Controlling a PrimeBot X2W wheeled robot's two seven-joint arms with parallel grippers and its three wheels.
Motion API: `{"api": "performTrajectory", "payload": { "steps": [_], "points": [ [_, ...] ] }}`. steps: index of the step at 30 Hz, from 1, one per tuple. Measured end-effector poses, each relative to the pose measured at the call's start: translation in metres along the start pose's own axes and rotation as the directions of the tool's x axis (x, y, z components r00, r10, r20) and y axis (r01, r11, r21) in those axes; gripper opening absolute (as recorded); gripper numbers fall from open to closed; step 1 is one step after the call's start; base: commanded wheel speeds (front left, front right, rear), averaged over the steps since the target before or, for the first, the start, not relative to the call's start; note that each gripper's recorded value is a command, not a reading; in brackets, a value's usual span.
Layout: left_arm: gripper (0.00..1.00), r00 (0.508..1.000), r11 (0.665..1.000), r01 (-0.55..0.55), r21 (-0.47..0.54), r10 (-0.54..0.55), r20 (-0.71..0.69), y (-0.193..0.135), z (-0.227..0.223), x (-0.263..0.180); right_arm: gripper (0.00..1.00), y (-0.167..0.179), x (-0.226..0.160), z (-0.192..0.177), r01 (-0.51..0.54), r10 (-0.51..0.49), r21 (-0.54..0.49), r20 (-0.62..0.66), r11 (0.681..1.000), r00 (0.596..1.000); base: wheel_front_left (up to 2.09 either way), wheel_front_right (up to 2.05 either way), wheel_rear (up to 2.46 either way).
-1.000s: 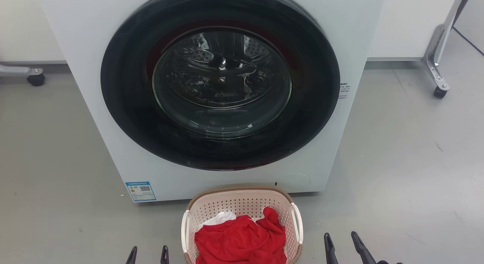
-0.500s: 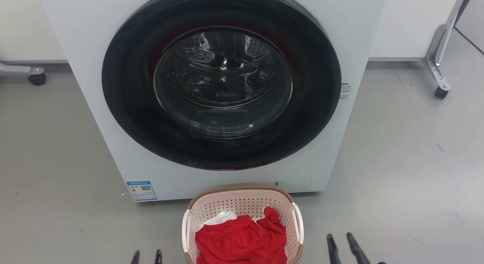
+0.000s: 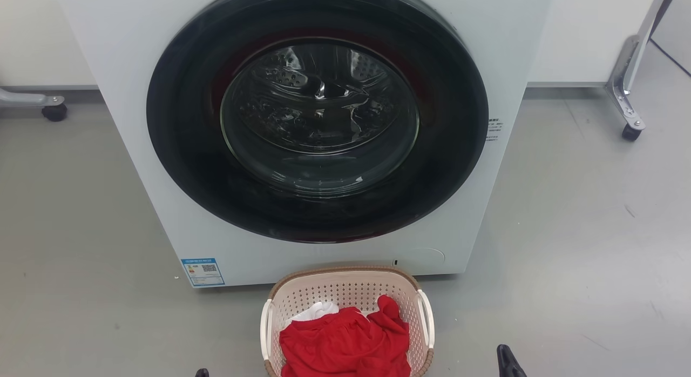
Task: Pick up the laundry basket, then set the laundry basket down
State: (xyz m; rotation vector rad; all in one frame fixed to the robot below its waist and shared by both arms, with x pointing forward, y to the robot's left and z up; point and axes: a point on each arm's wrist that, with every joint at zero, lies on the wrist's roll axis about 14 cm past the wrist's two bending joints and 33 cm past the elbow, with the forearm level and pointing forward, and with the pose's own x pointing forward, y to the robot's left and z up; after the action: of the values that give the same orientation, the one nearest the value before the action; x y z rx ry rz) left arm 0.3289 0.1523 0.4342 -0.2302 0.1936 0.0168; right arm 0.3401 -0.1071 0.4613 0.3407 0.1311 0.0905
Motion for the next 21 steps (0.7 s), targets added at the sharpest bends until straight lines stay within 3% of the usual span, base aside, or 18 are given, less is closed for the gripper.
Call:
{"api": "performTrajectory", "payload": {
  "steps": [13,21],
  "points": [
    [0.00,0.998,0.980,-0.041,-0.194,0.033,-0.044,0.010,-0.001,0.005,0.00,-0.018,0.004,0.000,0.055,-0.049,0.175,-0.039,0.983,0.998,0.00,0.00,0.00],
    [0.00,0.997,0.948,-0.060,-0.314,0.043,-0.062,0.014,0.000,0.008,0.00,-0.027,0.008,0.003,0.084,-0.071,0.286,-0.056,0.954,0.996,0.00,0.00,0.00]
  ]
}}
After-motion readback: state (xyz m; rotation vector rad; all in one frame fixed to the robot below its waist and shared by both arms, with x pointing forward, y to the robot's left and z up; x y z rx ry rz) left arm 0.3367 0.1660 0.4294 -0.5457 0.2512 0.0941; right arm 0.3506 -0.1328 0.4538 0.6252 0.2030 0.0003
